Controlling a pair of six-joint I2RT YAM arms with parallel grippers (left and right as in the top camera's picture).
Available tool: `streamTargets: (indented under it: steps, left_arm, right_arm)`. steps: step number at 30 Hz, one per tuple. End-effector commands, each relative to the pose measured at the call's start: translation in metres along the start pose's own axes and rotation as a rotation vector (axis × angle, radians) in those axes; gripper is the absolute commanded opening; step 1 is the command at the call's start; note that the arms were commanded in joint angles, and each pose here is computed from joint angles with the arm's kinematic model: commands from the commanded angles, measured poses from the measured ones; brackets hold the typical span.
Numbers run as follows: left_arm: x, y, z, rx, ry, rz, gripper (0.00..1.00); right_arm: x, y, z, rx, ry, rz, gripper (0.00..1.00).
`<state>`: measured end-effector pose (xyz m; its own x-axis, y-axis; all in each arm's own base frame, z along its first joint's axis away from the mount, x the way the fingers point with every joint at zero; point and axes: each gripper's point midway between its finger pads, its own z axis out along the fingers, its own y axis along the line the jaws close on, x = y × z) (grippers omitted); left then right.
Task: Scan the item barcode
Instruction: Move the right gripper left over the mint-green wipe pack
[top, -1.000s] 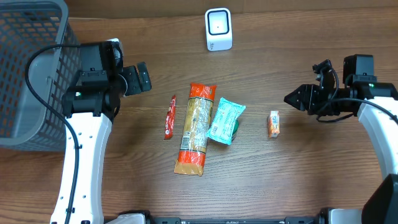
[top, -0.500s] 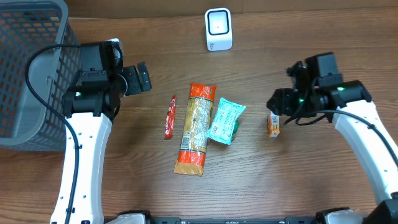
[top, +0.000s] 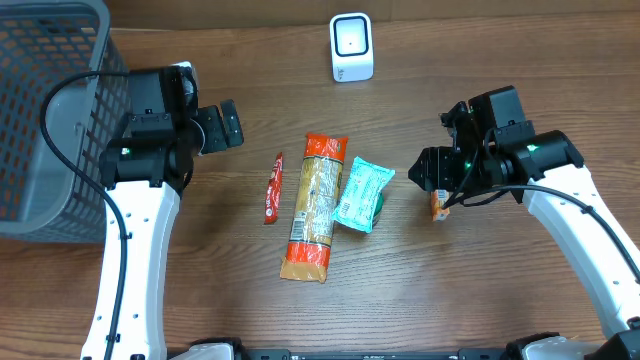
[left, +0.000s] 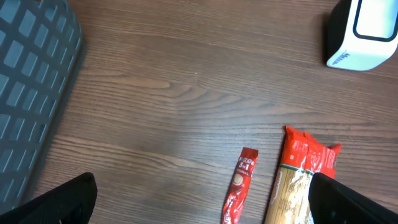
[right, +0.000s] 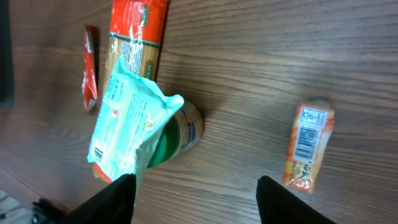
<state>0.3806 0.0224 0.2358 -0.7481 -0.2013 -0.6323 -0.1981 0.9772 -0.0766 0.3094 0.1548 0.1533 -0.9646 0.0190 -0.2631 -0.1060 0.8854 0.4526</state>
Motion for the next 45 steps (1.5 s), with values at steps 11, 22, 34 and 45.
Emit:
streamTargets:
  steps: [11, 22, 34, 45]
  left_arm:
    - [-0.002, 0.002, 0.001, -0.012, -0.003, 0.013, 1.0]
    - [-0.002, 0.002, 0.001, -0.012, -0.003, 0.013, 1.0]
    - [-0.002, 0.002, 0.001, -0.012, -0.003, 0.013, 1.0]
    - [-0.002, 0.002, 0.001, -0.012, -0.003, 0.013, 1.0]
  right_arm:
    - [-0.032, 0.034, -0.077, 0.015, -0.128, 0.003, 0.68]
    - [-0.021, 0.031, -0.063, 0.035, -0.048, 0.021, 0.68]
    - [-0.006, 0.048, -0.03, 0.134, -0.003, 0.042, 0.68]
    - [0.015, 0.054, 0.022, 0.181, 0.14, 0.044, 0.49]
